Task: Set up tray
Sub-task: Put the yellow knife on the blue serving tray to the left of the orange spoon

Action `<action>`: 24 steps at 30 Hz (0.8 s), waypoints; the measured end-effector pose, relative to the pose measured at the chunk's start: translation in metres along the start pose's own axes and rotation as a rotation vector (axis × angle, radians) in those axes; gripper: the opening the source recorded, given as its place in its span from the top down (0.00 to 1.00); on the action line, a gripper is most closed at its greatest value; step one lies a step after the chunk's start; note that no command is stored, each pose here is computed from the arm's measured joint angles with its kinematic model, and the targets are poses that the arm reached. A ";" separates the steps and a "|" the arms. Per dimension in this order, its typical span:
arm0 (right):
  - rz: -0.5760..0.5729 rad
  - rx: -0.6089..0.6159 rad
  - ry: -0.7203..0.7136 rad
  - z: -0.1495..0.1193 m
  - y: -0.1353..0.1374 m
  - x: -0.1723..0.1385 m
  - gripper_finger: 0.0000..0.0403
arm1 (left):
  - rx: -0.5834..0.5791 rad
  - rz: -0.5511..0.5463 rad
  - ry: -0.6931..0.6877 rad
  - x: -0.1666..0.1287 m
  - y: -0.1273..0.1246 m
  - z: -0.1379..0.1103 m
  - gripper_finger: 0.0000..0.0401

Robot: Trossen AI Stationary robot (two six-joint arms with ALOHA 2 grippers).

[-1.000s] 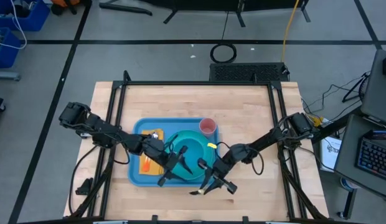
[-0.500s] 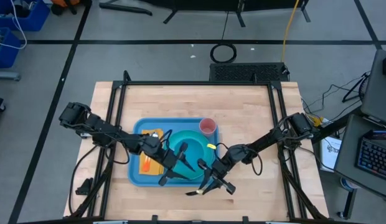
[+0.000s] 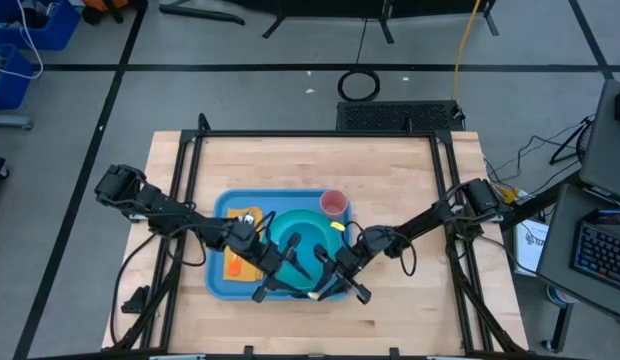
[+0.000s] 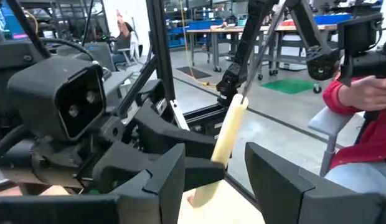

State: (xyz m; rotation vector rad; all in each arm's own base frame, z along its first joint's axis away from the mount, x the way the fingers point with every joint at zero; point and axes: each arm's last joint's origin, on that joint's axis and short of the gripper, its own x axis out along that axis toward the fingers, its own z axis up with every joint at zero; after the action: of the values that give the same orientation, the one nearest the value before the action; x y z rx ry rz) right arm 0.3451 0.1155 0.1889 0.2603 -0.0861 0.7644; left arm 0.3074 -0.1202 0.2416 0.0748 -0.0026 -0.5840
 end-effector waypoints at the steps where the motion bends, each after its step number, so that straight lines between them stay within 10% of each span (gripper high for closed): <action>1: -0.007 0.000 0.000 0.000 0.000 0.000 0.88 | 0.000 0.007 0.000 0.000 0.000 0.000 0.58; 24: -0.032 0.104 0.020 0.000 -0.005 0.000 0.88 | -0.023 -0.002 0.102 0.000 -0.001 -0.010 0.58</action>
State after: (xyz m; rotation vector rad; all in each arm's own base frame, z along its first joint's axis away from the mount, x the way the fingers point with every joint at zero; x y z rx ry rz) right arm 0.3488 0.1124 0.1877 0.3527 -0.0234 0.7402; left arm 0.3070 -0.1200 0.2312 0.0817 0.1034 -0.5814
